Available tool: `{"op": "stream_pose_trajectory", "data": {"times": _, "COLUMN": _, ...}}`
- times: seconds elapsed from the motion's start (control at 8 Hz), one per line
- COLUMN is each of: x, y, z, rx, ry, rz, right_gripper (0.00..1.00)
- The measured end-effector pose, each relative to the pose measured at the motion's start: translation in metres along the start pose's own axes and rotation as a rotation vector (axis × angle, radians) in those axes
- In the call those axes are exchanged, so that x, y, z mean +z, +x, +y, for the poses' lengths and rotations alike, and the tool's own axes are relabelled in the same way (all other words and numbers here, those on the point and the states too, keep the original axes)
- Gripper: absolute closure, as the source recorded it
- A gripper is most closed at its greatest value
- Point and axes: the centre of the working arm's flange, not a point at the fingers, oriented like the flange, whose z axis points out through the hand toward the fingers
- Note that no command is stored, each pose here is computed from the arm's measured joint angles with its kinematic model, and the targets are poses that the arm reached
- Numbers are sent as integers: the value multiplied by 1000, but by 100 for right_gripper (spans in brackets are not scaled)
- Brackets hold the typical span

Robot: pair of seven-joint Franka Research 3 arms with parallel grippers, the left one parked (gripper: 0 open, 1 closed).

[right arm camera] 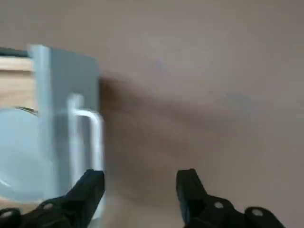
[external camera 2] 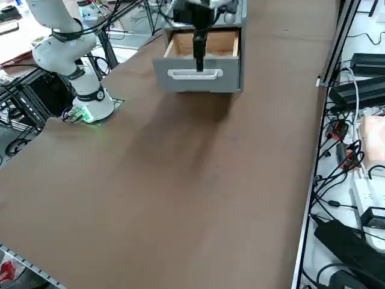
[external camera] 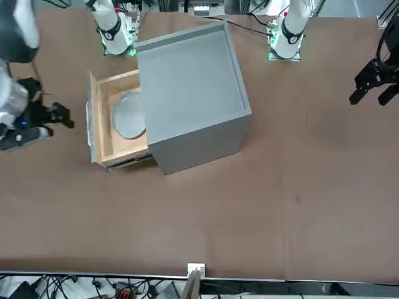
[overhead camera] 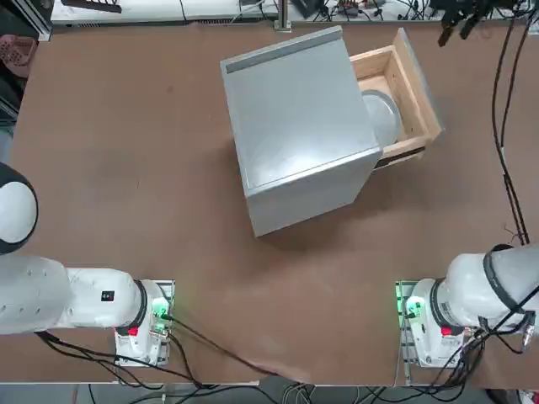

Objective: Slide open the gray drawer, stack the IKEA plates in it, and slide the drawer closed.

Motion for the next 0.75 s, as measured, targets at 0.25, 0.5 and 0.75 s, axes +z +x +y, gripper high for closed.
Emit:
{"op": "stream_pose_trajectory", "data": {"times": 0.25, "x": 33, "y": 8, "z": 25, "rx": -32, "ry": 13, "rz": -19, "right_gripper": 37}}
{"op": "stream_pose_trajectory", "data": {"times": 0.5, "x": 72, "y": 15, "z": 22, "rx": -98, "ry": 30, "rz": -38, "right_gripper": 78}}
{"op": "stream_pose_trajectory", "data": {"times": 0.75, "x": 99, "y": 14, "z": 17, "rx": -133, "ry": 46, "rz": -65, "right_gripper": 94}}
